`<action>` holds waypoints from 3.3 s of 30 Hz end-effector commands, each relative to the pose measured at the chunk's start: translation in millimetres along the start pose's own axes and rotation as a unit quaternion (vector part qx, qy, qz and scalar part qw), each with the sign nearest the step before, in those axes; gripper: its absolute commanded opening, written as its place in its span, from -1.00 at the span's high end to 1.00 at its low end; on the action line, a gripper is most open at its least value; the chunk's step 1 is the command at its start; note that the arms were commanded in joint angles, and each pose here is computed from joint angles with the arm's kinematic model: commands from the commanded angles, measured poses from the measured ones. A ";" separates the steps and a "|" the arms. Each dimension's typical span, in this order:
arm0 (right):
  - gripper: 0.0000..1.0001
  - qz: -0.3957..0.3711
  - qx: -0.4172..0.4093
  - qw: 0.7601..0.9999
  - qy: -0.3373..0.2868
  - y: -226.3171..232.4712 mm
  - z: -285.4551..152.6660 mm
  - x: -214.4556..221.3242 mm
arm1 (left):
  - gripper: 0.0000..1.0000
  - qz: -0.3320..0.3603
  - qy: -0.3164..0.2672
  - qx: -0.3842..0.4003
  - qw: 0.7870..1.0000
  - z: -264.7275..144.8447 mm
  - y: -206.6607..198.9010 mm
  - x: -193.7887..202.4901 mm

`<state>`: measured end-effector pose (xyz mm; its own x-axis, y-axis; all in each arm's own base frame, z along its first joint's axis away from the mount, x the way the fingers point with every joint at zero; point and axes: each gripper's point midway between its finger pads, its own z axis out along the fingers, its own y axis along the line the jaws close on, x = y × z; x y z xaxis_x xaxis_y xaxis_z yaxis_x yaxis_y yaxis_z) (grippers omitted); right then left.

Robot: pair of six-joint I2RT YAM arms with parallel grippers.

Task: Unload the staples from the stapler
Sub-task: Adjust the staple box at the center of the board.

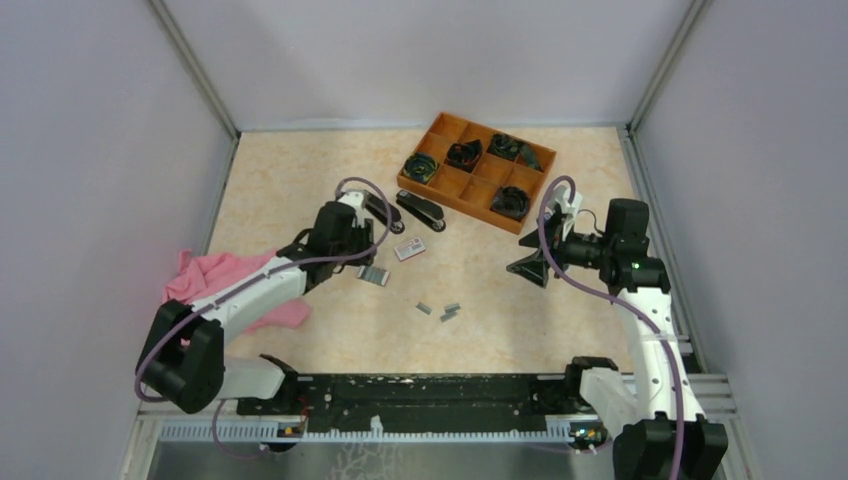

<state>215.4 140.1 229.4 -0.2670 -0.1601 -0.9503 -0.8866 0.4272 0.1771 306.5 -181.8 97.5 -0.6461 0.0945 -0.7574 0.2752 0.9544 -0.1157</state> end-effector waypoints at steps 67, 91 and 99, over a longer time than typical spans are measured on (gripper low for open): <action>-0.42 -0.036 -0.013 0.999 -0.008 0.9 1.0 -8.5 | -0.21 -0.122 -0.124 0.127 0.977 -27.7 13.0 5.3; -0.41 -0.039 -0.008 0.999 0.001 -2.0 0.7 -5.1 | 0.58 -0.096 0.008 0.073 0.993 29.5 29.1 35.4; -0.41 -0.042 -0.010 0.999 -0.001 -0.3 0.2 -6.4 | 0.59 -0.103 0.040 0.055 0.992 29.0 33.5 46.7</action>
<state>217.4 137.5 217.7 -0.2783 -0.1900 -0.9415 -0.8869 0.4272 0.1760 303.3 -154.2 36.5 -0.7398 -0.0862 -0.6672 0.2064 0.9148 -0.3471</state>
